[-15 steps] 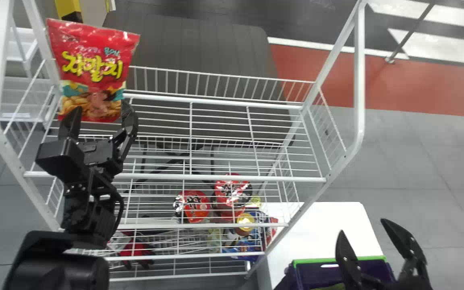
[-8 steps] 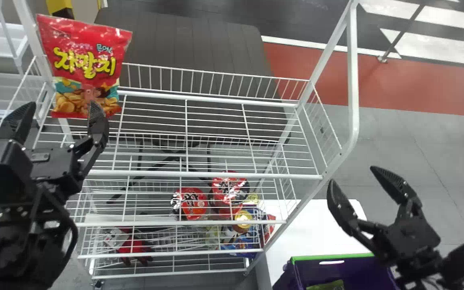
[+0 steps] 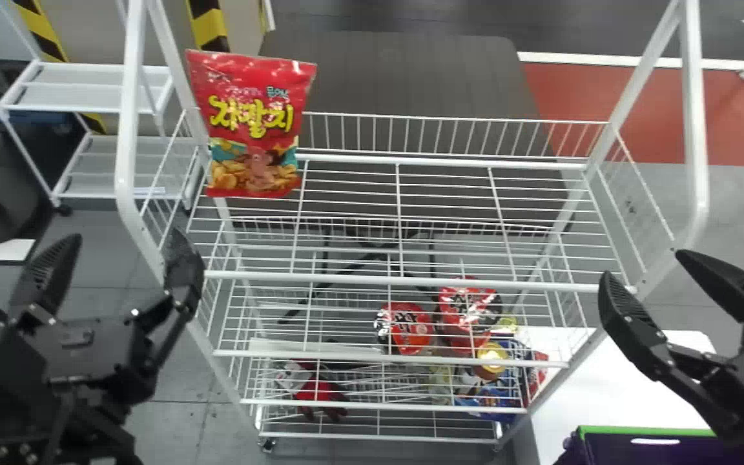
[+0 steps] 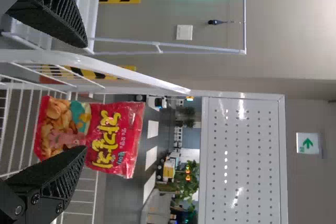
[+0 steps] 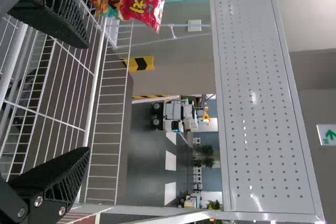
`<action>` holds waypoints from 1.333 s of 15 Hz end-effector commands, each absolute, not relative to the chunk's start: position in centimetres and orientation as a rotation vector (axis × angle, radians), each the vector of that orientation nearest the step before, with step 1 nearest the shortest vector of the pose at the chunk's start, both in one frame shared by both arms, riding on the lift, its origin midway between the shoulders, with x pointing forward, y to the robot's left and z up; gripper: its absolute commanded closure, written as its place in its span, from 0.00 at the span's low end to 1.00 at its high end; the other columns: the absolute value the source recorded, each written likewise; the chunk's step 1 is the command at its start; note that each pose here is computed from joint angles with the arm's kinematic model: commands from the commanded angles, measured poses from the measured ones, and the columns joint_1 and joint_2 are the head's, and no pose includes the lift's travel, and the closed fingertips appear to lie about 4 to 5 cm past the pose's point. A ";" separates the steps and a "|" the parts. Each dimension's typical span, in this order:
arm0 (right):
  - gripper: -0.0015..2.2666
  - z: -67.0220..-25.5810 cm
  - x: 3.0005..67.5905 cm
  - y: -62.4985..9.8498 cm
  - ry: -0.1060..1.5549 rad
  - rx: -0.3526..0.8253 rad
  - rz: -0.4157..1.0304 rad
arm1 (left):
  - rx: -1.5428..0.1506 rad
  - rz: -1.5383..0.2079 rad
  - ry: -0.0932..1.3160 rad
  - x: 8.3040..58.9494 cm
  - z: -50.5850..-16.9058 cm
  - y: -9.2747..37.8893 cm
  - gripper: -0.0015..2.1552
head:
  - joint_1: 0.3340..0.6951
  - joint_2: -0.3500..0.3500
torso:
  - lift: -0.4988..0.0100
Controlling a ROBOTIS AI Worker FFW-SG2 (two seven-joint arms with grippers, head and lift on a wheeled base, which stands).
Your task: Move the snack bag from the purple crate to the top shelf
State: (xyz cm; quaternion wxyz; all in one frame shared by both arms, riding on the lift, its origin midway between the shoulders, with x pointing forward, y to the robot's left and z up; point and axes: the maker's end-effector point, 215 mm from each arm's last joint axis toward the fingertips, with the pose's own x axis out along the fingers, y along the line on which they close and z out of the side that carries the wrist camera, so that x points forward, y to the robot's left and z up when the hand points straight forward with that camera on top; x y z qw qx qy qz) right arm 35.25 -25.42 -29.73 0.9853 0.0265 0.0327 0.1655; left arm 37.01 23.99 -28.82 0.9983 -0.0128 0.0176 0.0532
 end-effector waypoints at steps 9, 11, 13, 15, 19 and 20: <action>0.06 -32.4 35.5 -20.0 0.057 0.095 0.323 | -0.060 0.021 0.016 33.9 -31.3 16.2 0.07 | 1.00 0.39 | 0.98; 0.06 -32.5 35.5 -19.3 0.056 0.101 0.329 | -0.050 0.013 0.007 33.7 -30.8 15.4 0.07 | 1.00 0.40 | 0.98; 0.06 -32.1 35.6 -19.2 0.044 0.113 0.326 | -0.038 0.002 0.016 33.4 -30.9 14.7 0.07 | 1.00 0.41 | 0.98; 0.06 -31.6 35.7 -18.6 0.042 0.125 0.327 | -0.012 0.003 0.025 33.3 -31.2 14.4 0.07 | 1.00 0.40 | 0.98; 0.06 -30.8 35.9 -17.3 0.053 0.136 0.339 | 0.008 -0.001 0.035 33.3 -31.6 14.5 0.07 | 1.00 0.41 | 0.98; 0.06 -30.9 35.9 -17.1 0.055 0.136 0.342 | 0.009 -0.004 0.036 33.3 -31.6 14.5 0.07 | 1.00 0.42 | 0.98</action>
